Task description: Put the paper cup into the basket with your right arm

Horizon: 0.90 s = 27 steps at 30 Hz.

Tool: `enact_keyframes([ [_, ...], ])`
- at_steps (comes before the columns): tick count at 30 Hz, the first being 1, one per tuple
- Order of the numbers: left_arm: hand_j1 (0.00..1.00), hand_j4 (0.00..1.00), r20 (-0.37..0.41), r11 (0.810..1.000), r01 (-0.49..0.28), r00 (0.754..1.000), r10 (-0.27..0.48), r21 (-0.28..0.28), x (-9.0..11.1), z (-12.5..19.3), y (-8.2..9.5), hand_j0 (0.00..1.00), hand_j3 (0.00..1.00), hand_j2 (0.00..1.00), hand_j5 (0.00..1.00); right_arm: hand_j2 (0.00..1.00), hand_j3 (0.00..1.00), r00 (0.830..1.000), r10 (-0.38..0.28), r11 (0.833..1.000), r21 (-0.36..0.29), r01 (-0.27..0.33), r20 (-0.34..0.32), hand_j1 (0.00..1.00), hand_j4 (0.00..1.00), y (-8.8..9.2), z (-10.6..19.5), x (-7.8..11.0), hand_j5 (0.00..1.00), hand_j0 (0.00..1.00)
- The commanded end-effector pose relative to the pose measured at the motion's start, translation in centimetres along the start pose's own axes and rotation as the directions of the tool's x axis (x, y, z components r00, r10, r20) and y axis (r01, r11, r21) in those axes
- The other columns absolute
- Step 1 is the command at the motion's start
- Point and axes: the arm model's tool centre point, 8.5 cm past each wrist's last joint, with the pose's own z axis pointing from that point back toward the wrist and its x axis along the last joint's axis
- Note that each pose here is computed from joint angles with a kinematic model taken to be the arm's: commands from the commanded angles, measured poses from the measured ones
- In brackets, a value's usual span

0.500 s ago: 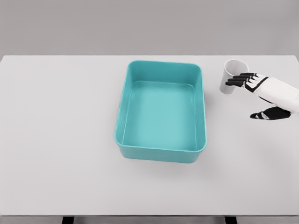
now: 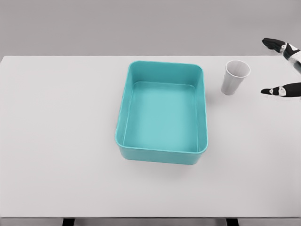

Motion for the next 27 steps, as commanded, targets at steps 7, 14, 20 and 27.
enact_keyframes([
  [7, 1.0, 1.0, 0.0, 1.0, 0.0, 1.0, 0.0, 0.0, 0.0, 0.0, 0.0, 1.0, 1.0, 1.0, 1.0, 1.0, 1.0, 0.934, -0.349, 0.935, -0.097, 0.342, -0.076, 1.0, 1.0, 4.3, -1.6, -4.4, 1.0, 1.0],
  [14, 1.0, 1.0, 0.0, 1.0, 0.0, 1.0, 0.0, 0.0, 0.0, 0.0, 0.0, 1.0, 1.0, 1.0, 1.0, 1.0, 1.0, 0.912, -0.37, 0.927, -0.142, 0.348, -0.177, 1.0, 1.0, 4.8, -1.6, -7.7, 1.0, 1.0],
  [20, 1.0, 1.0, 0.0, 1.0, 0.0, 1.0, 0.0, 0.0, 0.0, 0.0, 0.0, 1.0, 1.0, 1.0, 1.0, 1.0, 1.0, 0.909, -0.363, 0.931, -0.117, 0.346, -0.203, 1.0, 1.0, 6.2, -1.9, -8.5, 1.0, 1.0],
  [27, 1.0, 1.0, 0.0, 1.0, 0.0, 1.0, 0.0, 0.0, 0.0, 0.0, 0.0, 1.0, 1.0, 1.0, 1.0, 1.0, 1.0, 0.93, -0.33, 0.942, -0.118, 0.314, -0.162, 1.0, 1.0, 5.0, -2.3, -7.7, 1.0, 1.0],
])
